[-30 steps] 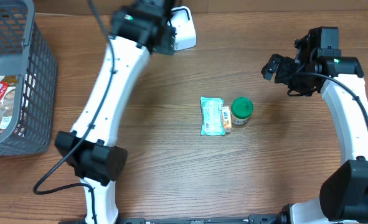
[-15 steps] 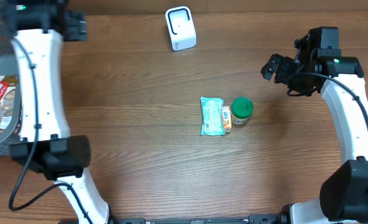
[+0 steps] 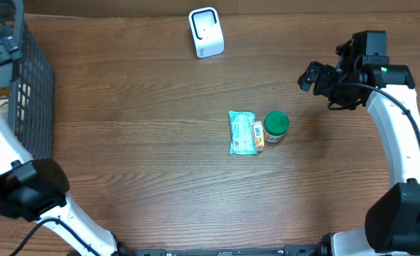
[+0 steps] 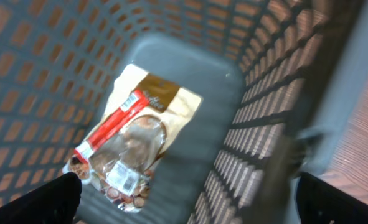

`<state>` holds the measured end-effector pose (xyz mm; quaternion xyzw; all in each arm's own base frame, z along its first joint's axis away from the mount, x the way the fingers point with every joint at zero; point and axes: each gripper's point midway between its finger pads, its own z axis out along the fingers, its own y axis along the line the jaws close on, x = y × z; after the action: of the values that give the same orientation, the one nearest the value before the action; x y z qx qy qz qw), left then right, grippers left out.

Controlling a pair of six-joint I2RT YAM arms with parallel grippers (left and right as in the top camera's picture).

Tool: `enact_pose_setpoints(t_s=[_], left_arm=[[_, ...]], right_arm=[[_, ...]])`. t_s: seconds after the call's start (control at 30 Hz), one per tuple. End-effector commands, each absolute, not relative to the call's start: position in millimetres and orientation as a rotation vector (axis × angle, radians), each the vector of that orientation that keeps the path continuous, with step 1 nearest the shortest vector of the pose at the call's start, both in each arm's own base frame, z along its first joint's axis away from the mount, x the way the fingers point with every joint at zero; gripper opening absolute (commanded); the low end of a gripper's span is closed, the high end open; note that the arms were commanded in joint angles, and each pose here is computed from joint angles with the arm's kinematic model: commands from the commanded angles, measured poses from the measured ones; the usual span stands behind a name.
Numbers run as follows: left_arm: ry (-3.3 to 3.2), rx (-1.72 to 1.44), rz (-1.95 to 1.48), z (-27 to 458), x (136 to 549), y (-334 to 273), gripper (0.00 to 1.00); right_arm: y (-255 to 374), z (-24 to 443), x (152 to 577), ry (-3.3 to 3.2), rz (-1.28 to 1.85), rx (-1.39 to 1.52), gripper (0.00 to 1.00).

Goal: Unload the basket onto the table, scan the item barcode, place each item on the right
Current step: 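Lower the left gripper into the basket and grasp the brown snack bag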

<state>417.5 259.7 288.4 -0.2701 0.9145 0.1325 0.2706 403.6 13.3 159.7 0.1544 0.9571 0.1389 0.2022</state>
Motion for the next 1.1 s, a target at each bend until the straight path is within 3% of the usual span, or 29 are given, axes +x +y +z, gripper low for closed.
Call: enact_pose_setpoints(t_s=[0.0,0.6,1.07], left_arm=[[2.464,-0.832,0.349,275,399,289,1.00],[2.557,-0.837,0.353,233,389,311,1.00],[2.472,-0.924,0.254,236,367,349,1.00]], right_arm=[[11,167,406,2.648,0.399,0.439,1.00],[11,167,406,2.648,0.399,0.439,1.00],[11,167,406,2.648,0.399,0.439,1.00]])
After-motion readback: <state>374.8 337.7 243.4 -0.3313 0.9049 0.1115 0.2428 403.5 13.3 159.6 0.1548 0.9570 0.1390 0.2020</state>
